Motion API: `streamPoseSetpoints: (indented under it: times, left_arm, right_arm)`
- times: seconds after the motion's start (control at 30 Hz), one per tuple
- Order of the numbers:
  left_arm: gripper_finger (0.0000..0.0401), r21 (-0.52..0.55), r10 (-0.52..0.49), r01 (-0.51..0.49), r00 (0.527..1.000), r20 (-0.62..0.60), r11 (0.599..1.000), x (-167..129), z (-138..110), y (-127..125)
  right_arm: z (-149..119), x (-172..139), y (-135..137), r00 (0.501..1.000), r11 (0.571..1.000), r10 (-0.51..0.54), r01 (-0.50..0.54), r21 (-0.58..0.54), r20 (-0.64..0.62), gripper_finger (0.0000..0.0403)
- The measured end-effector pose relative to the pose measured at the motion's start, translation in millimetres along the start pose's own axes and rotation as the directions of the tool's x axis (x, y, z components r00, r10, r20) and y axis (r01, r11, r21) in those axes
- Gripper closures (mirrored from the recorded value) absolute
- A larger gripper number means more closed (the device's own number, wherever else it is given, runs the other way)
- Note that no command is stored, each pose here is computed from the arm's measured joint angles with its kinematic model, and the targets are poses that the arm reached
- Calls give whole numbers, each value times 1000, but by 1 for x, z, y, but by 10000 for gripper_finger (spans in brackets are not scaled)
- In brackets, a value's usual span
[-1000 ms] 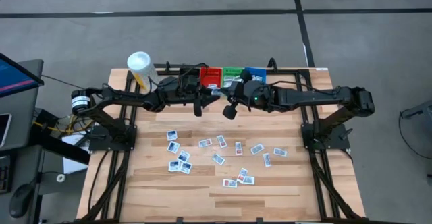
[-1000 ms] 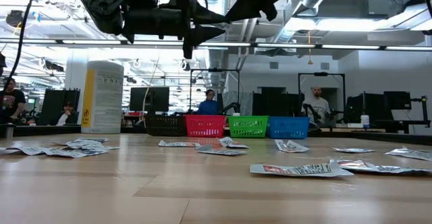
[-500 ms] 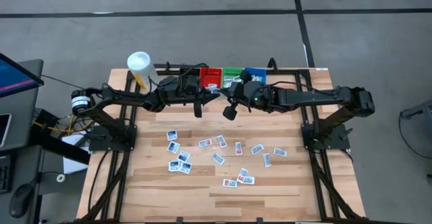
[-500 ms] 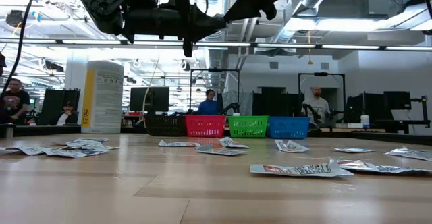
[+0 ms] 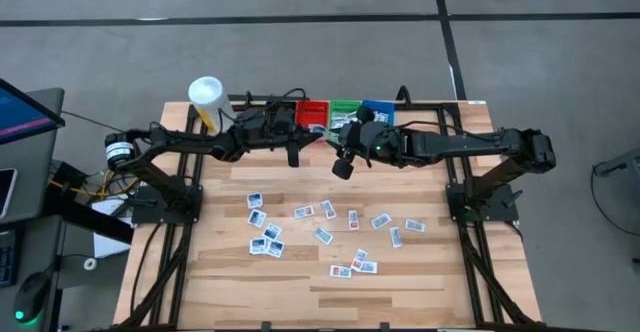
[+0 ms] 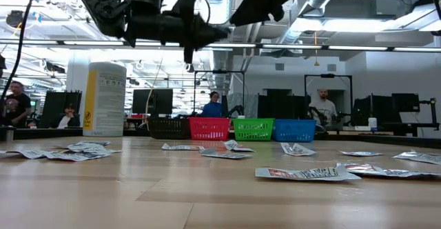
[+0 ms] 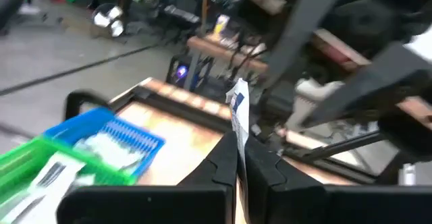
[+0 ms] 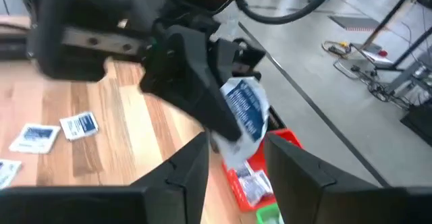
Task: Pick & Place First Aid Supplies
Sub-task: Put the alcohol pad into the red bin
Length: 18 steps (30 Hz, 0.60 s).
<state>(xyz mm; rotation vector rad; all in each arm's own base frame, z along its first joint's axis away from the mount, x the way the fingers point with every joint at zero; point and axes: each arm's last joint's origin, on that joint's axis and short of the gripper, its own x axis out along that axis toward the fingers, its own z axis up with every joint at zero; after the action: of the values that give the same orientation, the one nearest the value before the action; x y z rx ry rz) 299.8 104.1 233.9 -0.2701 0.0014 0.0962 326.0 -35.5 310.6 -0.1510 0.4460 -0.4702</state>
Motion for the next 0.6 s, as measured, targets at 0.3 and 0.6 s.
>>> streamPoseSetpoints:
  times: [0.3, 0.6]
  left_arm:
    - [395, 33, 172, -170, 981, -85, 985, -13, -2, 41]
    - [394, 104, 277, -266, 954, -112, 958, -21, -7, 70]
  right_arm:
    - [-12, -1, 0, 993, 998, -18, 25, 57, -120, 263]
    - [-18, -1, 1, 985, 993, -10, 30, 112, -175, 286]
